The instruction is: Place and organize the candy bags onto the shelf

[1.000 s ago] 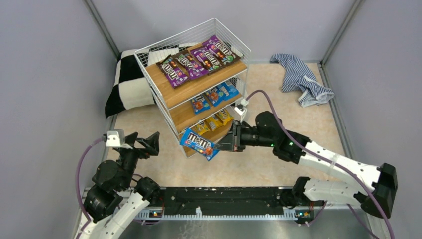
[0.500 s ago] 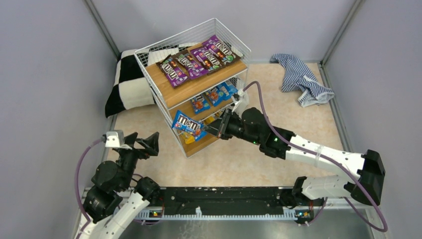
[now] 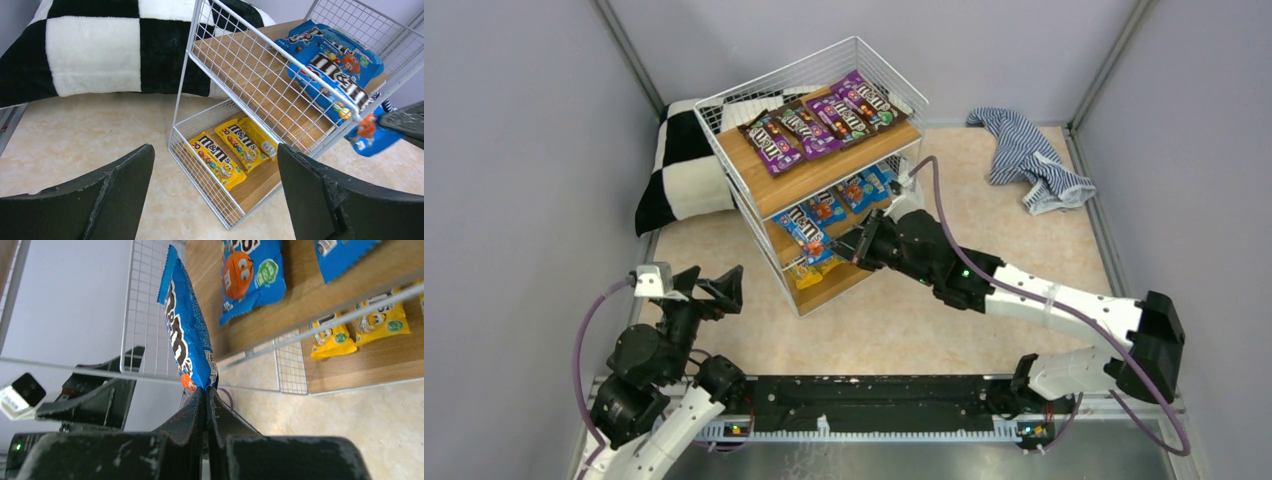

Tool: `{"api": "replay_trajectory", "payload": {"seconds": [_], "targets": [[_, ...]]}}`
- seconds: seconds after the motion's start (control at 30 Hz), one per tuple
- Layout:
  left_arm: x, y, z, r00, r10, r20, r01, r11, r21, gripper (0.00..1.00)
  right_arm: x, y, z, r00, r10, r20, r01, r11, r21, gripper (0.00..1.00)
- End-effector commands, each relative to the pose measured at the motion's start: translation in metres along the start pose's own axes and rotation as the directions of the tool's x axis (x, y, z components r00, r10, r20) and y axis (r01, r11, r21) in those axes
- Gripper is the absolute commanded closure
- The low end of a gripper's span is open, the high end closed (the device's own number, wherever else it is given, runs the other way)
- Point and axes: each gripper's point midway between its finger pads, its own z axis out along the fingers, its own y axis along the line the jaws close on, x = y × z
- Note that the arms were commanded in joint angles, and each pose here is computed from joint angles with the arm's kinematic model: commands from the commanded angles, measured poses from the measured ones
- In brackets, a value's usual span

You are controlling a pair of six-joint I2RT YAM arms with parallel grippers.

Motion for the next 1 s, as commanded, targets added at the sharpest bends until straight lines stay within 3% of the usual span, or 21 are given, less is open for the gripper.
{"api": "replay_trajectory", "payload": {"seconds": [0.0, 0.67, 0.8, 0.97], "targets": [[-0.011, 0.0, -0.001, 0.999, -0.014, 0.048, 0.014, 1.0, 0.001, 0.02, -0.02, 0.043, 0.016, 0.996, 0.045, 0.081, -0.039, 0.997, -0.07, 1.0], [-0.01, -0.002, 0.0, 0.999, -0.009, 0.042, 0.009, 1.0, 0.009, 0.01, -0.017, 0.041, 0.054, 0.981, 0.106, 0.159, -0.109, 0.994, 0.006, 1.0], [-0.01, -0.002, 0.0, 0.999, -0.01, 0.042, 0.009, 1.0, 0.011, 0.02, -0.017, 0.039, 0.056, 0.981, 0.099, 0.165, -0.103, 0.995, 0.017, 0.88], [-0.01, -0.002, 0.0, 0.999, -0.01, 0.043, 0.01, 1.0, 0.012, 0.02, -0.014, 0.045, 0.052, 0.989, 0.049, 0.138, -0.051, 0.999, 0.008, 0.64]]}}
